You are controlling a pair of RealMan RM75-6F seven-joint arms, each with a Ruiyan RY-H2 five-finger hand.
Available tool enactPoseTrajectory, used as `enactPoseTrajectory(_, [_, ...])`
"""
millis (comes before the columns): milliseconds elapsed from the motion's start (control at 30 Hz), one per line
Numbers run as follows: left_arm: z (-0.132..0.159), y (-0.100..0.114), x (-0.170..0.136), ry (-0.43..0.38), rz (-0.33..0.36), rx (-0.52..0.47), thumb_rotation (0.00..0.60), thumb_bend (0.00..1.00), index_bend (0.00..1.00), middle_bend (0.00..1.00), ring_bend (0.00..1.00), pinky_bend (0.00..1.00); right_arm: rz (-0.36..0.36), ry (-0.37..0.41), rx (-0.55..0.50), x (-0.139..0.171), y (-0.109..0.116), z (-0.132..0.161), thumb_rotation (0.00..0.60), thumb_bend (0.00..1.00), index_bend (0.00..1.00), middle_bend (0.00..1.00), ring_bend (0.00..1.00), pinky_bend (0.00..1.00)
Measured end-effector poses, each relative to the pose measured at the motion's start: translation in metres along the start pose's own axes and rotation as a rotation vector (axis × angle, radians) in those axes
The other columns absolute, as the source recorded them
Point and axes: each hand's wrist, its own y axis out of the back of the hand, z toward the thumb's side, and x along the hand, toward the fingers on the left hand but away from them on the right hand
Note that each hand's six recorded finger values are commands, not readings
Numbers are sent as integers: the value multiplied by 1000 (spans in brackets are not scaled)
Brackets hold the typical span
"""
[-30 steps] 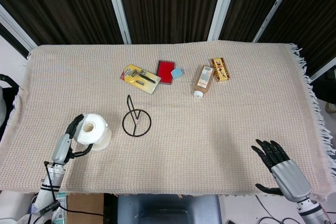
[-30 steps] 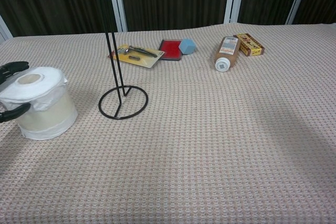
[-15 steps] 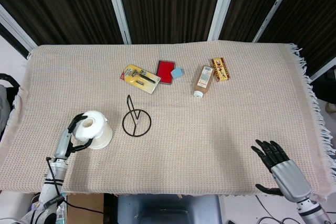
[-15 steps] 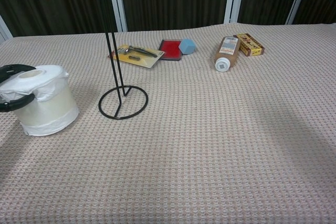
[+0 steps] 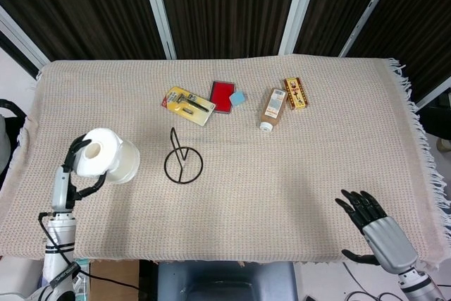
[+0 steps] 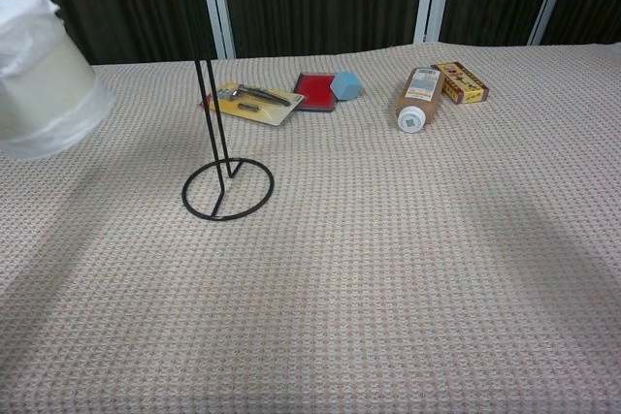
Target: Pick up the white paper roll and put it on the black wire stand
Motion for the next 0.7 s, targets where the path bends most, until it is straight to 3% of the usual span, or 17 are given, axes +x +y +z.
enactPoseTrajectory(267, [82,13,22,-54,20,-287,600,718,681,864,805,985,0,5,-12,1,2,0,600,64,0,0,0,0])
enactPoseTrajectory(367, [106,10,31,-62,5,-340,600,716,680,864,805,986,4,5,-15,2,2,0,600,64,0,0,0,0])
enactPoseTrajectory(700, [134,-27,48,-78,-46,-274,600,715,679,864,804,987,0,1,-22,1,5,-3,600,64,0,0,0,0])
